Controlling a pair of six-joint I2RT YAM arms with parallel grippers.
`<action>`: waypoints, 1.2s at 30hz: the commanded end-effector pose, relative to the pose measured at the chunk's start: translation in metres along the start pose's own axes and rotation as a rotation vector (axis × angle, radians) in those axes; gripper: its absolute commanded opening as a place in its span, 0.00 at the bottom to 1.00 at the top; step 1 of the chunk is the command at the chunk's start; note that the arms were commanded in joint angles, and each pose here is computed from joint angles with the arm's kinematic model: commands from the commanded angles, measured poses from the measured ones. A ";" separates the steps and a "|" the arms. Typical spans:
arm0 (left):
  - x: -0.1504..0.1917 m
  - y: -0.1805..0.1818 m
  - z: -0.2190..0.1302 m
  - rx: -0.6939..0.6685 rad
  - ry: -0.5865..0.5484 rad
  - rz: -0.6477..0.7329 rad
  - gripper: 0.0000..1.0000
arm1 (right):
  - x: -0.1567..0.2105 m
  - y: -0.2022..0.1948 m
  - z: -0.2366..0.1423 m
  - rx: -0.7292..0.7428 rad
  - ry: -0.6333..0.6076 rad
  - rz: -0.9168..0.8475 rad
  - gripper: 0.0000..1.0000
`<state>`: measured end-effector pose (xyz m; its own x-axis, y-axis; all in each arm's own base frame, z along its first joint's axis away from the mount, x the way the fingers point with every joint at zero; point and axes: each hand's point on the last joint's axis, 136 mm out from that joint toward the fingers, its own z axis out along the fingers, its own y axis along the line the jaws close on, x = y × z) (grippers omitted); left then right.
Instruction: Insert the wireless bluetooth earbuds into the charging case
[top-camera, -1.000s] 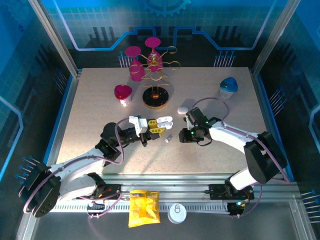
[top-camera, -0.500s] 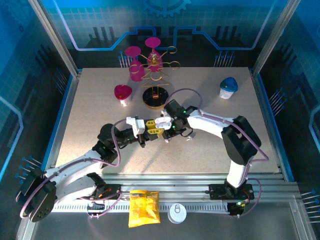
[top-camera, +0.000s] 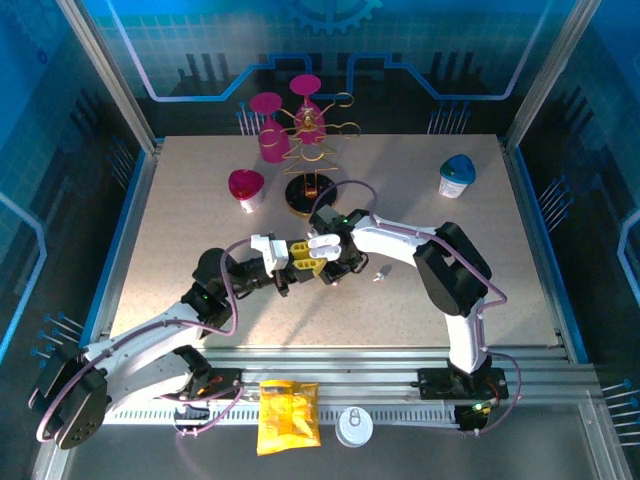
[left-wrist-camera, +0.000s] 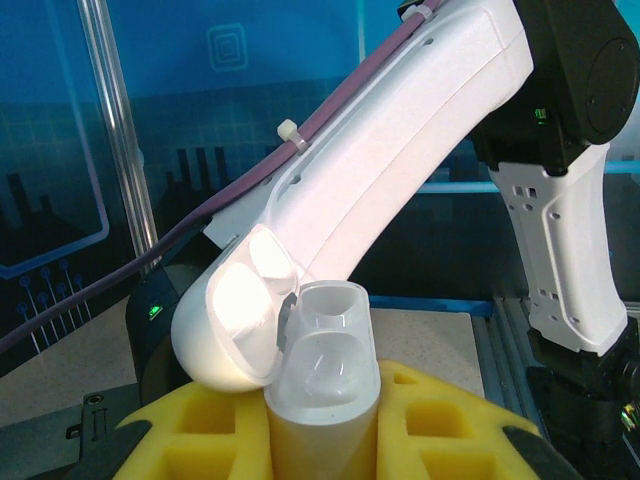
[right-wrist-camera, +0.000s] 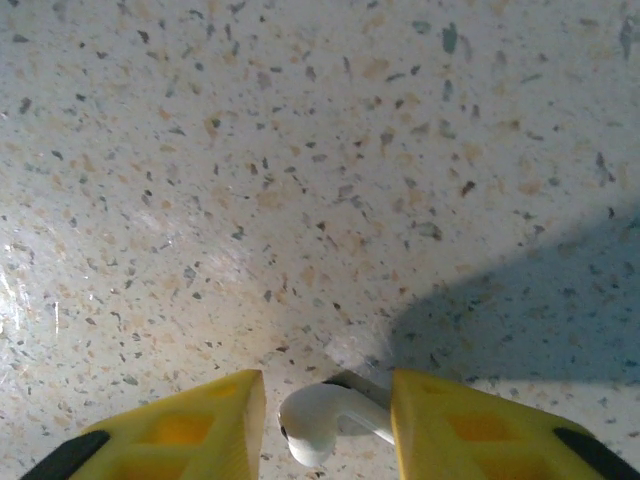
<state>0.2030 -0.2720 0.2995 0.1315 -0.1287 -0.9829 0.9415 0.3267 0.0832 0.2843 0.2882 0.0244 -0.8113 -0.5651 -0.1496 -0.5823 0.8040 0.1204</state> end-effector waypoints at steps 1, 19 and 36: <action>0.002 0.005 -0.002 -0.022 -0.002 0.026 0.16 | 0.015 -0.006 0.004 0.045 0.060 -0.009 0.33; 0.006 0.004 -0.006 -0.036 0.000 0.023 0.16 | 0.034 -0.025 -0.012 0.111 0.087 0.068 0.31; 0.008 0.004 -0.007 -0.042 0.003 0.018 0.16 | 0.043 -0.010 -0.006 0.035 0.108 0.058 0.39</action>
<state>0.2050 -0.2699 0.2886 0.1131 -0.1152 -0.9869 0.9366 0.3438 0.0672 0.2651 0.2542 0.0193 -0.8432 -0.5350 -0.0529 -0.5375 0.8411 0.0606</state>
